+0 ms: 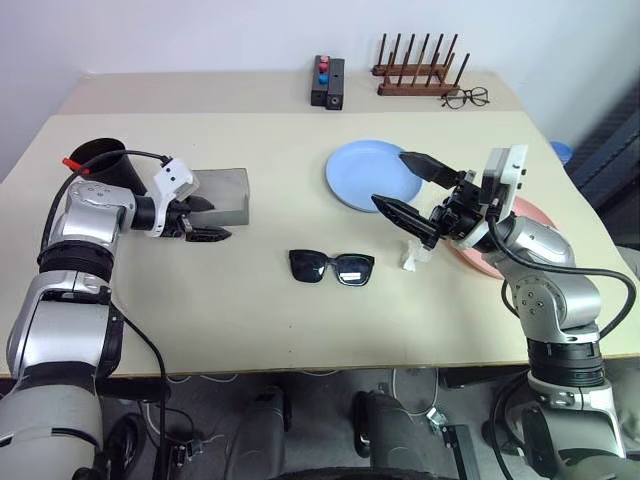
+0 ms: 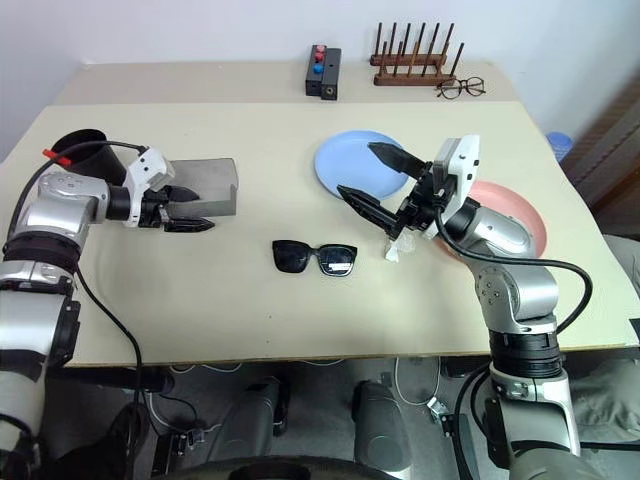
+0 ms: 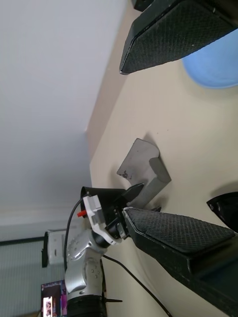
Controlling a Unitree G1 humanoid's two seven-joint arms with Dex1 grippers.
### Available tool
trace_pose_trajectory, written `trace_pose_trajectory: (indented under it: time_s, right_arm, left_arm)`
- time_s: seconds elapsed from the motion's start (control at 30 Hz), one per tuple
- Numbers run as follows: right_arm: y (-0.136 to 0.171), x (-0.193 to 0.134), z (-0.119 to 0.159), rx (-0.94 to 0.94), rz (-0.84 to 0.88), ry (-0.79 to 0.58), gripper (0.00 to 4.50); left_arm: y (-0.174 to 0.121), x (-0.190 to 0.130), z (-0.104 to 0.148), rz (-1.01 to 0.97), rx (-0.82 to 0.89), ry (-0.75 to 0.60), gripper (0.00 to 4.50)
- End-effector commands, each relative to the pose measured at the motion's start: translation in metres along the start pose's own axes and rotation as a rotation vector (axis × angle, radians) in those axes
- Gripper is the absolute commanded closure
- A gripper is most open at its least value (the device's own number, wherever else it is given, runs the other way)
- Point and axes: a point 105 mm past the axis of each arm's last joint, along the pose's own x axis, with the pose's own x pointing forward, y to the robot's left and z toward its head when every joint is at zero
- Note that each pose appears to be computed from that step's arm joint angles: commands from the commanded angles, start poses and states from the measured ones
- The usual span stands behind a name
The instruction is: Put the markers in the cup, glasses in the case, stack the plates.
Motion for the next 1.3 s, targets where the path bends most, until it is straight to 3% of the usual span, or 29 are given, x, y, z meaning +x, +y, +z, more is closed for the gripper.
trace_pose_trajectory:
  time_s: [0.03, 0.2, 0.37, 0.6, 0.8, 1.1, 1.3]
  right_arm:
    - [0.003, 0.002, 0.014, -0.05, 0.013, -0.033, 0.09]
    - [0.003, 0.003, 0.013, -0.053, 0.015, -0.031, 0.09]
    - [0.003, 0.003, 0.013, -0.053, 0.016, -0.024, 0.09]
    - [0.004, 0.004, 0.013, -0.05, 0.018, -0.025, 0.09]
    - [0.004, 0.005, 0.013, -0.051, 0.018, -0.023, 0.09]
    - [0.003, 0.005, 0.011, -0.047, 0.02, -0.015, 0.09]
    - [0.004, 0.007, 0.01, -0.032, 0.032, -0.018, 0.09]
  left_arm:
    - [0.003, 0.003, 0.011, 0.018, 0.04, -0.022, 1.88]
    - [0.0, 0.007, 0.008, -0.008, 0.029, -0.02, 4.48]
    - [-0.003, 0.007, 0.006, -0.035, 0.035, -0.029, 4.48]
    - [-0.006, 0.006, 0.023, -0.066, 0.046, -0.131, 4.48]
    - [-0.029, -0.011, 0.034, -0.276, 0.114, -0.21, 4.48]
    - [-0.062, -0.053, 0.007, -0.426, 0.259, -0.026, 4.48]
    - [-0.085, -0.06, -0.004, -0.534, 0.292, 0.023, 4.48]
